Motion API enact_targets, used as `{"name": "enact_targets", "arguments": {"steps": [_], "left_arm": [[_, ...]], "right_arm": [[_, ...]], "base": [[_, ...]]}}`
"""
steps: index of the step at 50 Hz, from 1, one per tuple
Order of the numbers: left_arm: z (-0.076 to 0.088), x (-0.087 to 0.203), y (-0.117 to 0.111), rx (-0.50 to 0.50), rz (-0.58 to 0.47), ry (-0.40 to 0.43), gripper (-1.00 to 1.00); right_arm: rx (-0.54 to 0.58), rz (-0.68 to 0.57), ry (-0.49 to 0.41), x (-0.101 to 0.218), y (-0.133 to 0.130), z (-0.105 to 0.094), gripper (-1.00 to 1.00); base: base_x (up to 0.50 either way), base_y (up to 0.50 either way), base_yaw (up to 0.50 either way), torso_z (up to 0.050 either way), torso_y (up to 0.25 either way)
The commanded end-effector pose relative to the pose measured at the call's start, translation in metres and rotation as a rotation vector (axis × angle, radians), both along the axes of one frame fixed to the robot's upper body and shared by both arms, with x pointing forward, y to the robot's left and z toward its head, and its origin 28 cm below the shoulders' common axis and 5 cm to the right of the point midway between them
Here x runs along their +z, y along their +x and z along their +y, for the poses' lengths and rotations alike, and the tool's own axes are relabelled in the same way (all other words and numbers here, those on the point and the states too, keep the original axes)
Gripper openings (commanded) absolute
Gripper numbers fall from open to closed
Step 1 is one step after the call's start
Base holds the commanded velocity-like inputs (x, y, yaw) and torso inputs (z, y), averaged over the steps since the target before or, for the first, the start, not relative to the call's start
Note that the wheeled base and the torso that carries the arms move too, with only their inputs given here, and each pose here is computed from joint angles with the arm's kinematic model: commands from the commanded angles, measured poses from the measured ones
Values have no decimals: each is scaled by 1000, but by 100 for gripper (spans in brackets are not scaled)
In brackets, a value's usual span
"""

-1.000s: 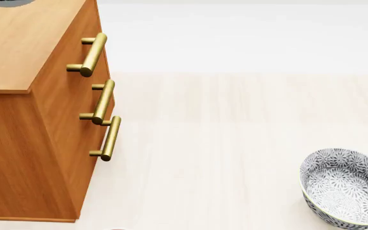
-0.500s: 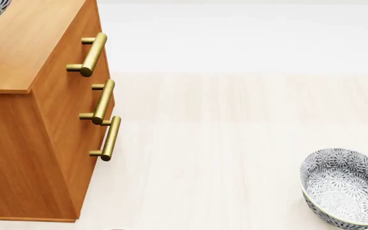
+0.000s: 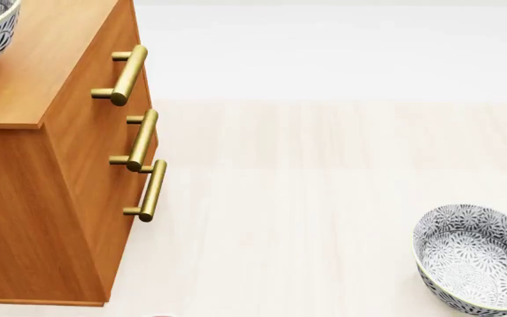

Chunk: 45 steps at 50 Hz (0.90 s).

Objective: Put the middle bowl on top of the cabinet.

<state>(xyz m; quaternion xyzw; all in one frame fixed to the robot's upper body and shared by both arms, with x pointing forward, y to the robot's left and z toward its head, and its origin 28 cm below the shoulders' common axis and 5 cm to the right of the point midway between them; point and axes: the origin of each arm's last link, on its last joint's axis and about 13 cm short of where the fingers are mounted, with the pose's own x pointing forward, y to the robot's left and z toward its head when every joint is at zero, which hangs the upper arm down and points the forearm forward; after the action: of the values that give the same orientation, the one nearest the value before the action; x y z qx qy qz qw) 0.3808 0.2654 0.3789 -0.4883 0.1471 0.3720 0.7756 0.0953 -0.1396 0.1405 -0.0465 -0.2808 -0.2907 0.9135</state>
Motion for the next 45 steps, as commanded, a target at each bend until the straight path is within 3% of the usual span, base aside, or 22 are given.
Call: {"name": "enact_targets", "arguments": {"steps": [1,7,8,18,35,40,45], "left_arm": [[3,-10,5,45,65,14,-100],[5,-11,7,69,74,6,-100],[5,-12,7,76,88,11,100],[6,-6,3,101,60,46,100],[-8,32,-41,86,-207,256,100],[-10,27,-50,131,-293,413,100],[-17,16,-54,106,-358,509,100]], "right_arm": [[-2,-3,-1,0,-1,0,100],[-3,-5,0,1,-2,0,100],[-3,-5,-1,1,-2,0,100],[1,-4,-1,1,-1,0,100],[2,-5,-1,0,0,0,100],[2,-6,-2,1,0,0,100],[4,-5,-3,1,0,0,100]], "base": [[0,0,0,0,0],[0,0,0,0,0],[0,0,0,0,0],[0,0,0,0,0],[0,0,0,0,0],[0,0,0,0,0],[0,0,0,0,0]]}}
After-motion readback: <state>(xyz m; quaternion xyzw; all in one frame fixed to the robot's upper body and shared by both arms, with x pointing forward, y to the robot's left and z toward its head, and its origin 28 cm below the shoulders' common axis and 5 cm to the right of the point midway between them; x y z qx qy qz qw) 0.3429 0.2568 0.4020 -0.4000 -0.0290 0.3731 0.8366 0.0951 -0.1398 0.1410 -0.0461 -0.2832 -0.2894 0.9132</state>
